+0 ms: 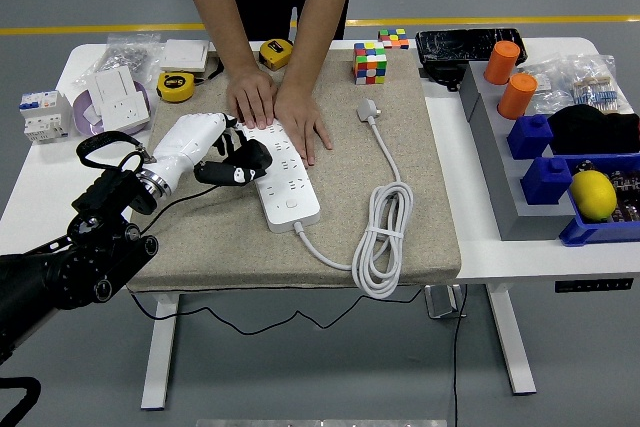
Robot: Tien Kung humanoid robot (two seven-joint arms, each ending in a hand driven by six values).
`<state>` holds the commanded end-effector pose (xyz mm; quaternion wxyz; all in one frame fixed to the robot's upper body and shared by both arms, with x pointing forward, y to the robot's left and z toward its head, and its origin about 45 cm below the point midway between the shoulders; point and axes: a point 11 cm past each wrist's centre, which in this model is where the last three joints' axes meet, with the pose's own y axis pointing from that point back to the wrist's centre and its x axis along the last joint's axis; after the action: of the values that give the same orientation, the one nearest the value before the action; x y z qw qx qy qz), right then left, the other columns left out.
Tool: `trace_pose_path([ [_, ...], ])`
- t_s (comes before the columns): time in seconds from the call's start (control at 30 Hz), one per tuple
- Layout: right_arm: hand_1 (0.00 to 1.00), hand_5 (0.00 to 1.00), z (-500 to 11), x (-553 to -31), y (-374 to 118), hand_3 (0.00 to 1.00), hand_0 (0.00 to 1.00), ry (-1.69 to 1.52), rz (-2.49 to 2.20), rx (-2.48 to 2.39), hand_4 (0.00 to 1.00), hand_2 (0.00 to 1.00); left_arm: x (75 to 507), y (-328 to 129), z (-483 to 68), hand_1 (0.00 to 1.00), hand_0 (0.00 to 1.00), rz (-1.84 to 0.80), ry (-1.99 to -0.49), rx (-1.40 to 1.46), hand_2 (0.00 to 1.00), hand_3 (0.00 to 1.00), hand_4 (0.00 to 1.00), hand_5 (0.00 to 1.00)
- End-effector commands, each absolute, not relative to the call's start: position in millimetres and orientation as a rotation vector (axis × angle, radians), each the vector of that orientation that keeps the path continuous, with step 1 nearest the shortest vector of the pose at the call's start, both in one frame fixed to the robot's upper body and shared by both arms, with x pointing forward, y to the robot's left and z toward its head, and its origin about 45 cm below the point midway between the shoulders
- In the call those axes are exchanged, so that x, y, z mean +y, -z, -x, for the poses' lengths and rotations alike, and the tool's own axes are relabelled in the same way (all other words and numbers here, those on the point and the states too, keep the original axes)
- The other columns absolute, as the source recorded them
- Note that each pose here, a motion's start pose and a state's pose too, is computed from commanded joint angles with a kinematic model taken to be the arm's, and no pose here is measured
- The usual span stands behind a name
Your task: Pick up the plug,place it near the board,insert it into the board,press the button
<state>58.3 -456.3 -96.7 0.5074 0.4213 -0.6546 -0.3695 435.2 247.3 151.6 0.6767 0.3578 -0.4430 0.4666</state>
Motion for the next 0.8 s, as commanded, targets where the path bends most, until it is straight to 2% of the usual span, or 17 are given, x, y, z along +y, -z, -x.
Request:
trace_pose_path([
  [0.8, 0.790, 0.797, -61.1, -456.5, 96.2, 0.780, 0.927, 0.888, -1.019, -1.583, 0.998, 0.747, 249.3, -145.5, -434.9, 0.344, 0.394, -0.844, -1.005, -1.030, 0.318, 0.319, 0.598, 0.148],
])
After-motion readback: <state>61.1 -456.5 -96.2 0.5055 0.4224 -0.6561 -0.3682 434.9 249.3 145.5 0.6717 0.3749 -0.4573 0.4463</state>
